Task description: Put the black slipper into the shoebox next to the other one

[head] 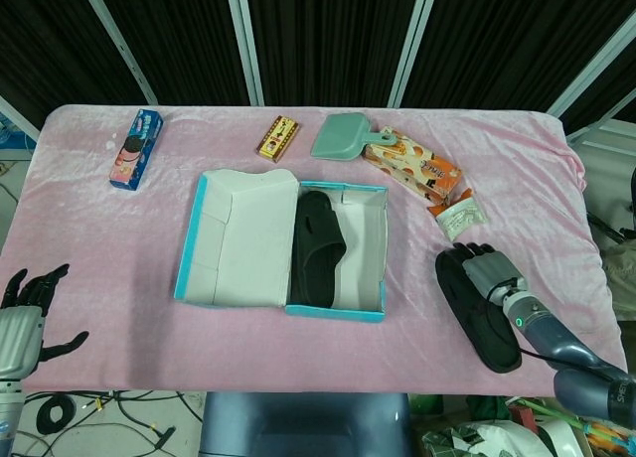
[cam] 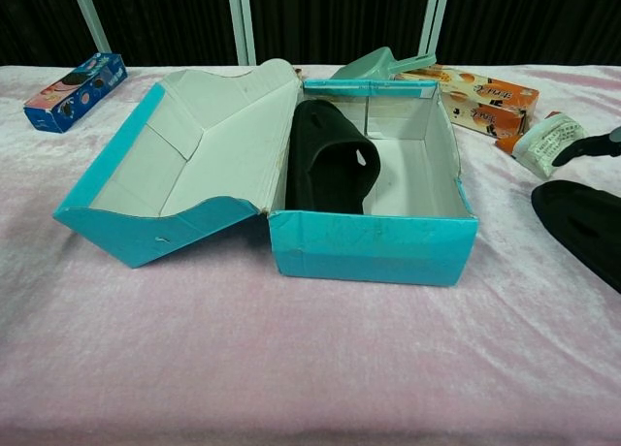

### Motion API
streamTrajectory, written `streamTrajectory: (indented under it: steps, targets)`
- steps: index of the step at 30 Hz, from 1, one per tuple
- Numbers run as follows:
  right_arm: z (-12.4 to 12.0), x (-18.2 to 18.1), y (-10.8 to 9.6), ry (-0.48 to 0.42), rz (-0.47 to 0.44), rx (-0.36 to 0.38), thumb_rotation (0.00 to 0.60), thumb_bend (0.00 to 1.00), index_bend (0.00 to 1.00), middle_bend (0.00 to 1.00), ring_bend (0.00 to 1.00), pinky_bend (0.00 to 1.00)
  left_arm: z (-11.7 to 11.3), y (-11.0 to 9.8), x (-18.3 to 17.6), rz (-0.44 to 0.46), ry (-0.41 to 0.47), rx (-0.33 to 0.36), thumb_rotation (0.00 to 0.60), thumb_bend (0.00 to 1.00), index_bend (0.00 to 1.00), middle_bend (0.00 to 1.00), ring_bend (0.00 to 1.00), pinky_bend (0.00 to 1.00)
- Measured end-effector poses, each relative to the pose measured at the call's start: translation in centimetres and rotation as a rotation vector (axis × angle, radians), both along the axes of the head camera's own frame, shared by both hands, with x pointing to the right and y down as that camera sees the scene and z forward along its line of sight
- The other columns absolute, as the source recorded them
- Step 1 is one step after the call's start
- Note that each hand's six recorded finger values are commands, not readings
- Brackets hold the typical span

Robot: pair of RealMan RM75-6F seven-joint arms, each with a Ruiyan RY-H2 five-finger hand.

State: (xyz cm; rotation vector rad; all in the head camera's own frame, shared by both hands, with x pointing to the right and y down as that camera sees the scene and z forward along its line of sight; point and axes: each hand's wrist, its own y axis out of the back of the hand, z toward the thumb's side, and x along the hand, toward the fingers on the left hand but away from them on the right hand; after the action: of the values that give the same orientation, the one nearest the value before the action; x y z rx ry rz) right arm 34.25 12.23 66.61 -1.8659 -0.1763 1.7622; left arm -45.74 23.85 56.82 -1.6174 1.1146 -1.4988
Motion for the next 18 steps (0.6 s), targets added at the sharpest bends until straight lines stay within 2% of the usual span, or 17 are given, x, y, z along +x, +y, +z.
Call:
streamTrajectory:
  steps: [3,6,9,11,13,18]
  targets:
    - [0.6,0.0,-0.3,0.021,-0.004,-0.025,0.600,0.09,0.00,0.01,0.00,0.09,0.2,-0.1,0.0,-0.003,0.001,-0.004,0.600,0.00,0.09,0.18,0.16,0.01]
    - [1.4,0.0,-0.4,0.045,-0.009,-0.054,0.600,0.10,0.04,0.09,0.00,0.09,0.3,-0.2,-0.1,-0.006,0.002,-0.006,0.600,0.00,0.09,0.18,0.16,0.01]
    - [2.3,0.1,-0.4,0.077,-0.023,-0.079,0.600,0.16,0.23,0.22,0.02,0.09,0.4,-0.2,-0.2,-0.008,0.001,-0.009,0.600,0.00,0.09,0.18,0.16,0.01]
    - [2.9,0.1,-0.4,0.093,-0.033,-0.093,0.600,0.20,0.41,0.34,0.11,0.10,0.4,-0.2,-0.3,-0.011,0.001,-0.010,0.600,0.00,0.09,0.18,0.16,0.01]
    - [3.5,-0.1,-0.2,0.105,-0.045,-0.108,0.600,0.22,0.49,0.42,0.19,0.12,0.4,-0.1,-0.4,-0.016,0.001,-0.010,0.600,0.00,0.09,0.18,0.16,0.01]
    - [3.4,-0.8,-0.2,0.101,-0.050,-0.101,0.600,0.23,0.52,0.46,0.23,0.13,0.6,0.0,-0.7,-0.022,0.001,-0.015,0.600,0.00,0.09,0.18,0.16,0.01]
